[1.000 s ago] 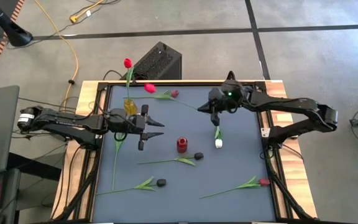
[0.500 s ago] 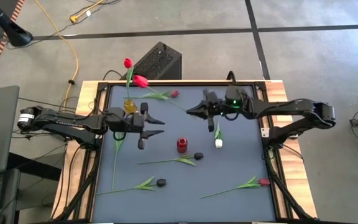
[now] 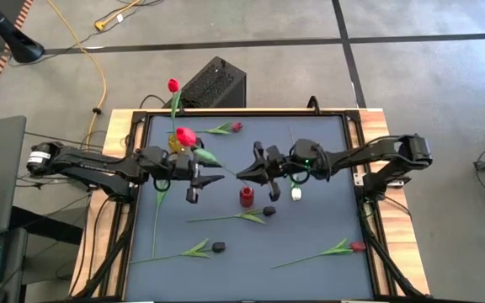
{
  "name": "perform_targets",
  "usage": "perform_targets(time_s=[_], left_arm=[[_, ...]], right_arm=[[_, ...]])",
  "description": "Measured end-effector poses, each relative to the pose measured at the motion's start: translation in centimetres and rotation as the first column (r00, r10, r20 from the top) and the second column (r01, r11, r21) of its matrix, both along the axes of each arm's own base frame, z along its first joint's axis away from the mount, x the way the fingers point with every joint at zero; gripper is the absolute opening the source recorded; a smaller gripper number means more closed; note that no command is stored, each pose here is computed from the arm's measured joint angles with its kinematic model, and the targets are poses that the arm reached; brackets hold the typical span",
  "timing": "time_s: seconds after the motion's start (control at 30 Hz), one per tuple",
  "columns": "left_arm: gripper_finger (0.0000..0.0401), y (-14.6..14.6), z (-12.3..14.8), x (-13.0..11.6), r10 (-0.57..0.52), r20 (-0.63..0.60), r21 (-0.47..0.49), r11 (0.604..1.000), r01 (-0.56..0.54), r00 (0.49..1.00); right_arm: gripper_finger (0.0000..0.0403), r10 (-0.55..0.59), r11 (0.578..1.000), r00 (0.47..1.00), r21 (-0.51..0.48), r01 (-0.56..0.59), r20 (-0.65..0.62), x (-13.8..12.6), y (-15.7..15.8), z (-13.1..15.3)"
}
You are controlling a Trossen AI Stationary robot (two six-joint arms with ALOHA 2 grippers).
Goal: Sort flowers into vase by color
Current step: Put the red tulip into the yellow vase
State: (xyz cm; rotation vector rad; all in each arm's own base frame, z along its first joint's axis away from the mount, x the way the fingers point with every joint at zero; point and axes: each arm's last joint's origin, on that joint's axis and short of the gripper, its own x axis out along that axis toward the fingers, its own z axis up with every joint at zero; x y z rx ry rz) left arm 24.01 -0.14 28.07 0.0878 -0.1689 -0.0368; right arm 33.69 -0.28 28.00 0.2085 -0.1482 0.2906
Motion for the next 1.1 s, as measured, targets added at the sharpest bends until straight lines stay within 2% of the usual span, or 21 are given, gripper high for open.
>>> perform_targets(time_s=[0.37,0.8,0.97,1.1], left_arm=[[0.0132,0.0,-0.6,1.1,0.018,0.033,-0.007,1.000,-0.018,0.999],[0.0132,-0.4,0.0,0.9,-0.115,0.094,-0.013,0.993,0.117,0.989],[0.0130,-0.3,0.0,0.9,-0.114,0.098,-0.022,0.993,0.117,0.989],[0.0114,-0.3,0.1,0.8,-0.117,0.105,-0.036,0.992,0.121,0.988]], right_arm=[[0.0021,0.017,1.000,0.999,0.012,-0.017,-0.035,0.5,0.3,-1.0],[0.0021,0.008,1.000,0.998,-0.012,-0.008,-0.061,0.6,0.2,-1.3],[0.0021,0.006,1.000,0.998,-0.011,-0.007,-0.061,0.6,0.2,-1.3],[0.0021,0.006,1.000,0.998,-0.011,-0.006,-0.064,0.6,0.2,-1.3]])
